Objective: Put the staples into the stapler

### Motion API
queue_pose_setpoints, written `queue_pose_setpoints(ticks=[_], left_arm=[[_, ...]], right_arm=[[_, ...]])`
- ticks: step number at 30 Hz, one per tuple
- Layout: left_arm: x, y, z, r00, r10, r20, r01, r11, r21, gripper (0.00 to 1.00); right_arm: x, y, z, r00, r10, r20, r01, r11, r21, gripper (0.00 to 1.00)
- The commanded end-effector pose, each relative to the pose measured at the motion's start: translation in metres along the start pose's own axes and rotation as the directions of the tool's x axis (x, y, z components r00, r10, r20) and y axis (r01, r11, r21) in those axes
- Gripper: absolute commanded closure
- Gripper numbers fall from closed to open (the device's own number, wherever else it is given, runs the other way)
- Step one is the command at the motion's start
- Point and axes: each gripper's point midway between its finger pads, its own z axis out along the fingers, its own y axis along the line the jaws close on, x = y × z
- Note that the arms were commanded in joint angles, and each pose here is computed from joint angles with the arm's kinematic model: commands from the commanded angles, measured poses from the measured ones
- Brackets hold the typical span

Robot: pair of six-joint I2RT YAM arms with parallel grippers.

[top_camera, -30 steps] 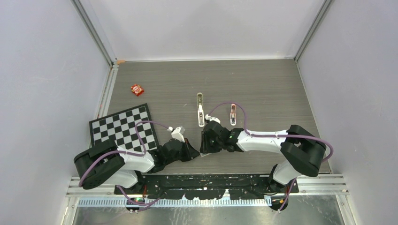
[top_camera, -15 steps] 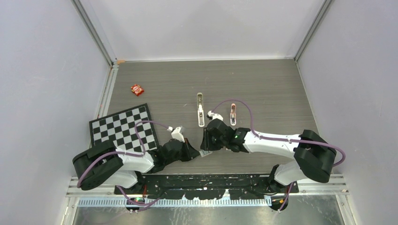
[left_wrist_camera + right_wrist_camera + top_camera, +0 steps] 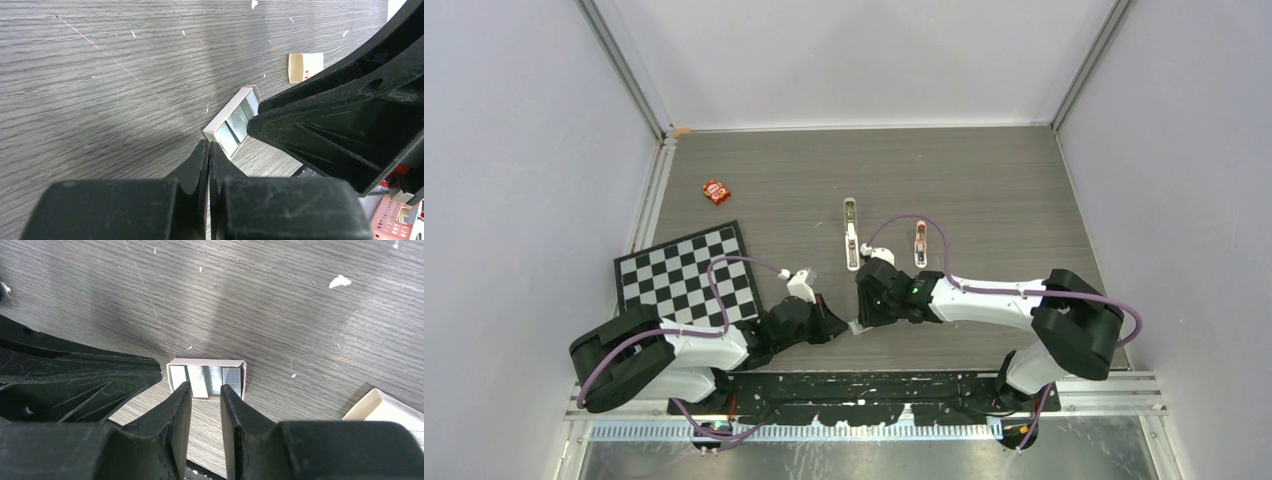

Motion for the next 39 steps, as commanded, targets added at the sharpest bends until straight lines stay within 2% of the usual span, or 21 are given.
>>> queue_pose_setpoints(ticks=[1,14,24,39], left_arm=[[-0.014,-0.015,0.002,0.999,0.015,0.049,-0.016,1.000,0.027,1.00],[-0.013,-0.013,0.002,0.999,0.020,0.050,-0.021,1.000,0.021,1.00],[-0.014,-0.013,0.002,0.998,0.020,0.055,-0.021,1.000,0.020,1.00],[-0.014,-0.013,0.000,0.998,0.023,0.057,-0.024,1.000,0.019,1.00]], right_arm=[[-0.016,0.015,-0.003,0.999,-0.023,0.043,0.024,0.999,-0.024,0.67],[-0.011,0.018,0.006,0.997,-0.067,0.027,0.067,0.998,0.012,0.69],[-0.005,0.009,0.009,0.991,-0.130,0.017,0.128,0.986,0.103,0.72],[-0.002,0.004,0.009,0.992,-0.121,0.022,0.117,0.986,0.120,0.72]])
